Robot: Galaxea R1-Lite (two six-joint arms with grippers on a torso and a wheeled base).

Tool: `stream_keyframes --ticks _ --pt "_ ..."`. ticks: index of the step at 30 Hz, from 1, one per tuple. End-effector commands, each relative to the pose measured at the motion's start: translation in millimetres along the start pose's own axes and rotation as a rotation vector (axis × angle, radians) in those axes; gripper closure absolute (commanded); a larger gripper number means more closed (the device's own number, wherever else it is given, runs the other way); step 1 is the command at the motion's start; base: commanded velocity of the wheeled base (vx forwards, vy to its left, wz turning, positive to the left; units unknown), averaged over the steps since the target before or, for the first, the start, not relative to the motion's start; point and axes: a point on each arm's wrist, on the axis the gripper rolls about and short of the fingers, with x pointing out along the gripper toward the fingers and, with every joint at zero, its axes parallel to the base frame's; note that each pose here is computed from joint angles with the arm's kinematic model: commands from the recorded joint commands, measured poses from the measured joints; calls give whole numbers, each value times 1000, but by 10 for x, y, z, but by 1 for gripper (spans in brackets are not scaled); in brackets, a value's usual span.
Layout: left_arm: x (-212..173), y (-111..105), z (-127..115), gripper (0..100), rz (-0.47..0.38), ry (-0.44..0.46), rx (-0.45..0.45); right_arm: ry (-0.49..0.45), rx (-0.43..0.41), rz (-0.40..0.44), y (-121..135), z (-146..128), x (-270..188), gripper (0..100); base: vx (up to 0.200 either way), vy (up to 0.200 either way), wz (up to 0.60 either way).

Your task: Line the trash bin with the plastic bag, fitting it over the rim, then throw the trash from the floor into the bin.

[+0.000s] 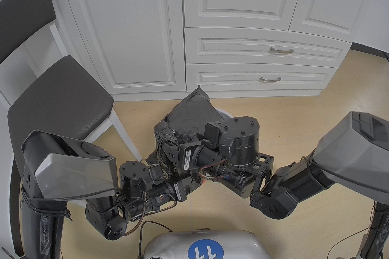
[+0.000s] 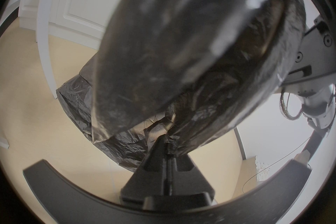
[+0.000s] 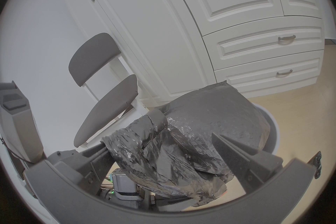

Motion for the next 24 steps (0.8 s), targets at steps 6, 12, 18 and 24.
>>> stream_keyframes --ticks 6,12,18,24 --pt "-2 -75 -65 100 -18 23 6 38 -14 -12 -26 -172 84 0 0 0 0" --pt "-6 -87 -88 100 -20 32 7 35 -21 -31 -32 -182 94 0 0 0 0" --pt "-28 -93 -106 100 -18 41 9 20 -18 -34 -50 -142 113 100 0 0 0" --pt "-108 -193 -121 100 -37 58 24 9 -13 -43 -95 -105 137 100 0 0 0"
